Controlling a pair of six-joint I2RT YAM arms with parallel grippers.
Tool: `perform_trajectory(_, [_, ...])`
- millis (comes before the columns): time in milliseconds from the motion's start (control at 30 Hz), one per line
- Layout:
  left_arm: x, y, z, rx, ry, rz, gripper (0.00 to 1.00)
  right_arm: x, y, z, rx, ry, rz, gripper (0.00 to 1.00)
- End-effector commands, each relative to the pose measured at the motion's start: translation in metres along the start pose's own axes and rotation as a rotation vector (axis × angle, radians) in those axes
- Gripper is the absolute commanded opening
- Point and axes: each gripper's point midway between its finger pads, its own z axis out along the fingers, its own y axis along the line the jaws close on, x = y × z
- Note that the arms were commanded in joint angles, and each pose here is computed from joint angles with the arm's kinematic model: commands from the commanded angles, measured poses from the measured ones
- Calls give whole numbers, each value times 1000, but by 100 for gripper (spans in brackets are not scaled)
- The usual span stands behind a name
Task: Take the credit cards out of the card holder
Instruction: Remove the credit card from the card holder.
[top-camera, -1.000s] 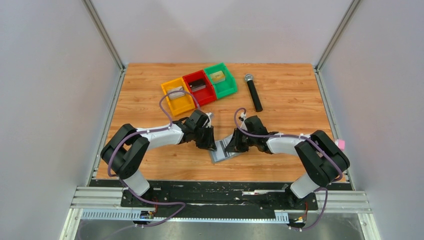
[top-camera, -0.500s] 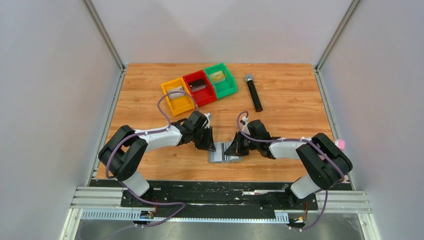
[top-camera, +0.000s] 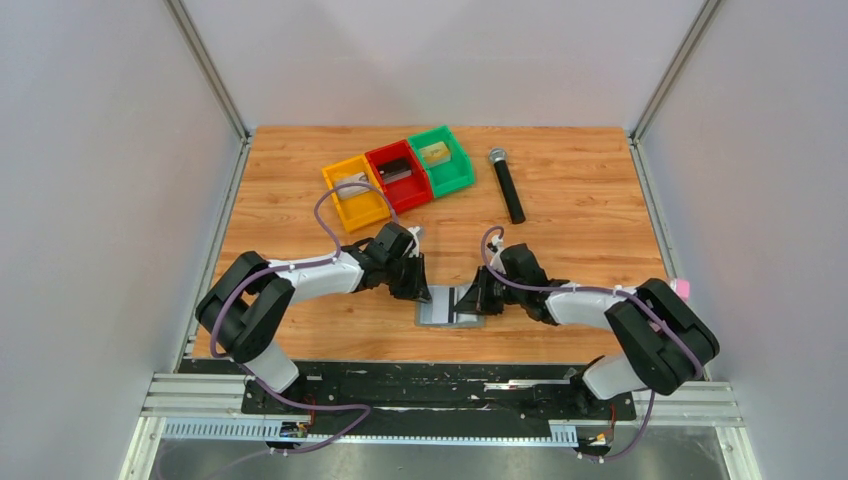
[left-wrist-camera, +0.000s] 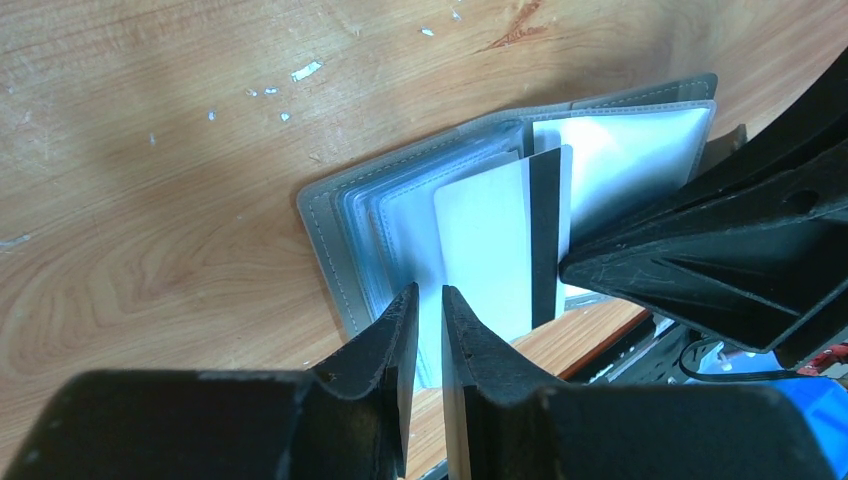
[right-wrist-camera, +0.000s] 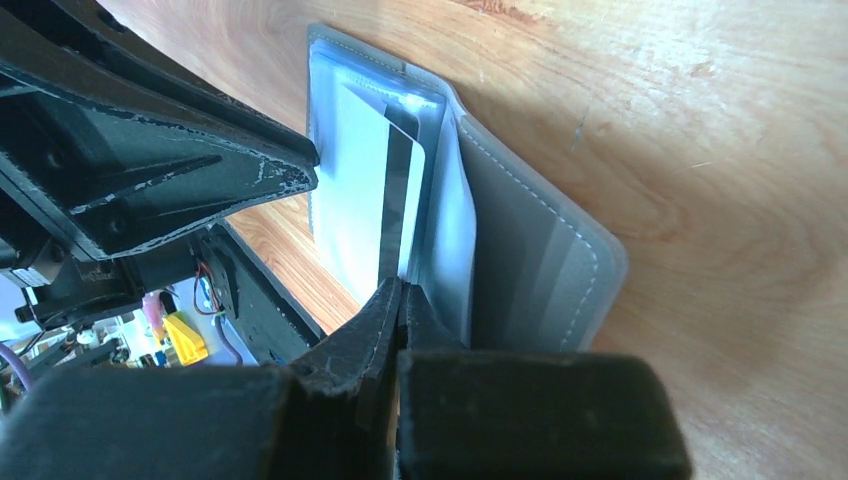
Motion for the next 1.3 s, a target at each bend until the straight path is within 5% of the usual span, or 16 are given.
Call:
perform_trajectory(0, [22,26,0,-94,60,5,24,-7,1,-7,18,-45,-35,0])
perform_trajectory(300, [12,6,-10,-36,44,14,27,-21,3,-19,72,-94,-122,0])
perform_trajectory(600, [-12,-33,-34,47,16,-7,50,-44,12,-33,95,-179,-299,0])
perform_trajectory(867, [-37,-56,-64,56,-64,-74,60,-61,23,-43,92,-242,-441,0])
perform_trajectory(1033, [-41,-55,-63,60,-74,-51,49,-49,36,-34,61,-99,-324,9])
perform_trajectory(1267, [-25,-48,-32,107,-1,-55,41,-48,34,-20,61,-71,-217,19])
